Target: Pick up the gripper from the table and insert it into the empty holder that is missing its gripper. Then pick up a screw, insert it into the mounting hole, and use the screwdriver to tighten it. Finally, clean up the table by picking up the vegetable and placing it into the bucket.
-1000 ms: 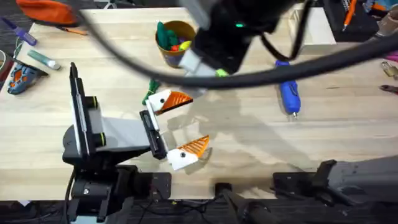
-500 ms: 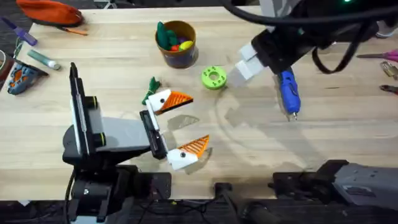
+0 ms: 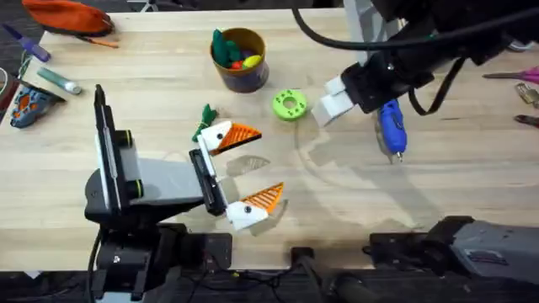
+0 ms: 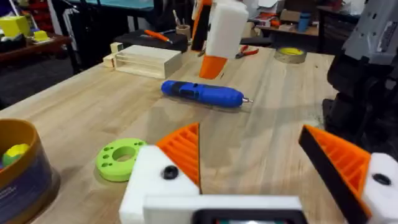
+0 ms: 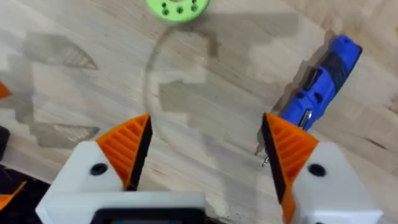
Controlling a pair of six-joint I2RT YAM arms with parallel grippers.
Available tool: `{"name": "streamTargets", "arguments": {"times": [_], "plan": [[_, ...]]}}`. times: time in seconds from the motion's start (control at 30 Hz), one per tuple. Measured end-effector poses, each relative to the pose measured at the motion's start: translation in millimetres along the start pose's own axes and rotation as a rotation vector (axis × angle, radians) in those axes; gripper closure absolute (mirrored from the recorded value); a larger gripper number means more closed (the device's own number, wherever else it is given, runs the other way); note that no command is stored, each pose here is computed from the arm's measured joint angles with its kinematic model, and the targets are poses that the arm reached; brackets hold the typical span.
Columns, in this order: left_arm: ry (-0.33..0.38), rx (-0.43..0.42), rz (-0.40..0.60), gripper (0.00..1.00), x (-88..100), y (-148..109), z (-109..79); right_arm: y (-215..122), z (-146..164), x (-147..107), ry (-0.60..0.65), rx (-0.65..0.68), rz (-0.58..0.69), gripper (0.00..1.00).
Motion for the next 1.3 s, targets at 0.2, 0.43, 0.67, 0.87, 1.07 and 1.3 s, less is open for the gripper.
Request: {"name": "streamTargets", "arguments": {"times": [0.2,0.43,0.67,0.87,1.07,1.3], "plan": [[-0.001,0.0,0.0,0.015,-0.1,0.0,0.0,1.9,-6.0,0.2,0.034,-0.008,0.006,0.008],[-0.001,0.0,0.0,0.016,-0.1,0.0,0.0,4.7,-14.4,0.2,0.088,-0.018,0.014,0.009],[-0.001,0.0,0.0,0.016,-0.1,0.0,0.0,5.7,-26.1,0.5,0.134,-0.033,0.023,0.008],[0.0,0.0,0.0,0.015,0.0,0.0,0.0,5.7,-26.7,-0.1,0.137,-0.034,0.026,0.008],[0.0,0.0,0.0,0.015,0.0,0.0,0.0,5.8,-26.1,2.8,0.138,-0.03,0.012,0.009],[0.0,0.0,0.0,0.015,0.0,0.0,0.0,5.8,-25.4,6.2,0.139,-0.025,-0.005,0.009]]}}
Point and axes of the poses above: each hand's point on the last joint's axis, 136 mm out from that joint toward the fingers, its own y axis out along the fingers, its own z axis along the line the jaws close on, x = y × z, the point moved 5 cm from there along -y, back along the fingers, and after that the axes turned 11 degrees about y, right-handed, at the moved point
